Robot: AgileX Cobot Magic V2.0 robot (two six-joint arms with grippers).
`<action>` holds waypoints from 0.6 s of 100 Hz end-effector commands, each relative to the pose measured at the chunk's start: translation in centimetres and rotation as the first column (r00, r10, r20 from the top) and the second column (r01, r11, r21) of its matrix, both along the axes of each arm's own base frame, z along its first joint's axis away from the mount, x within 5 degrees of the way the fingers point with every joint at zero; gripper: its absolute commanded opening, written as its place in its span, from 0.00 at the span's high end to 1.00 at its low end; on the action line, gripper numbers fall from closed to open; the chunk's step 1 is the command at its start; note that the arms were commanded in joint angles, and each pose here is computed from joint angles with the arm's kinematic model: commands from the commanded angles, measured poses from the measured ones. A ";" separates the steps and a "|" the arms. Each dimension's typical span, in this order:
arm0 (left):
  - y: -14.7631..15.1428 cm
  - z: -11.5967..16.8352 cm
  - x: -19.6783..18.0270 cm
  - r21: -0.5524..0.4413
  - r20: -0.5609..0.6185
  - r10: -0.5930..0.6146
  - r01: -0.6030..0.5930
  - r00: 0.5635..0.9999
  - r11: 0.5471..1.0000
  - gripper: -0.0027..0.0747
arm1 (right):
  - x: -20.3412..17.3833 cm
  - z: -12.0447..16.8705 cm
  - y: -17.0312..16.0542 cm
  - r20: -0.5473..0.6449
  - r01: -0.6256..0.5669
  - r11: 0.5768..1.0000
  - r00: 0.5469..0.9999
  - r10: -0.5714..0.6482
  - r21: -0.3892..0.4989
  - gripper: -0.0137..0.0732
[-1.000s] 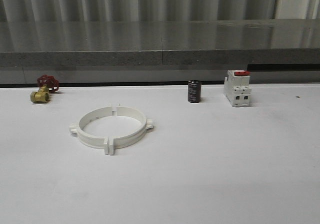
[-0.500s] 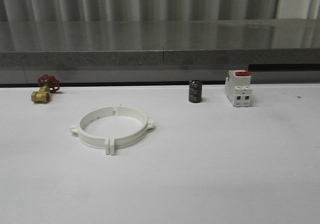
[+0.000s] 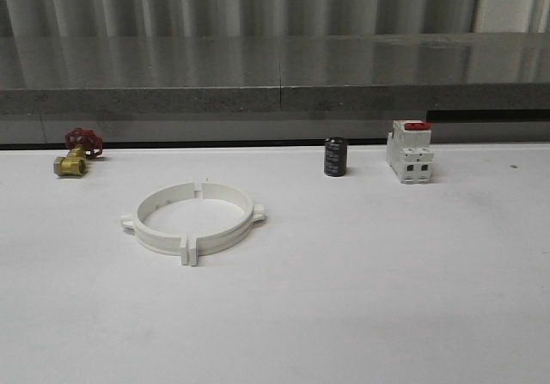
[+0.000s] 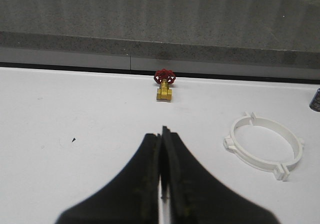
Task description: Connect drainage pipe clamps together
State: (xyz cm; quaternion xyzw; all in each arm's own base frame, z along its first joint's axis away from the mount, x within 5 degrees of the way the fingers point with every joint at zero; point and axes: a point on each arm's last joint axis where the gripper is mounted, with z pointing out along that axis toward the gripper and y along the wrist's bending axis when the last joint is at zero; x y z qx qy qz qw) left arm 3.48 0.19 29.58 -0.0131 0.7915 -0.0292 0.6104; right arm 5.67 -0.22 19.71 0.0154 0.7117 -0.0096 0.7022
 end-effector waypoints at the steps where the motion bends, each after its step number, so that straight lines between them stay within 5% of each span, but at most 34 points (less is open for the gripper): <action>1: 0.0 1.5 0.1 -0.010 0.098 -0.001 0.002 0.995 1.000 0.99 | -0.3 1.3 0.0 0.108 0.000 1.000 0.994 0.001 -0.015 0.92; 47: 0.0 0.4 0.6 0.020 0.120 0.001 -0.003 0.993 1.000 0.99 | -0.3 1.3 0.0 0.108 0.000 1.000 0.994 0.001 -0.015 0.92; 60: -0.2 -0.4 1.3 0.135 0.207 -0.043 0.015 0.977 0.991 0.99 | -0.3 1.3 0.0 0.108 0.000 1.000 0.994 0.001 -0.015 0.92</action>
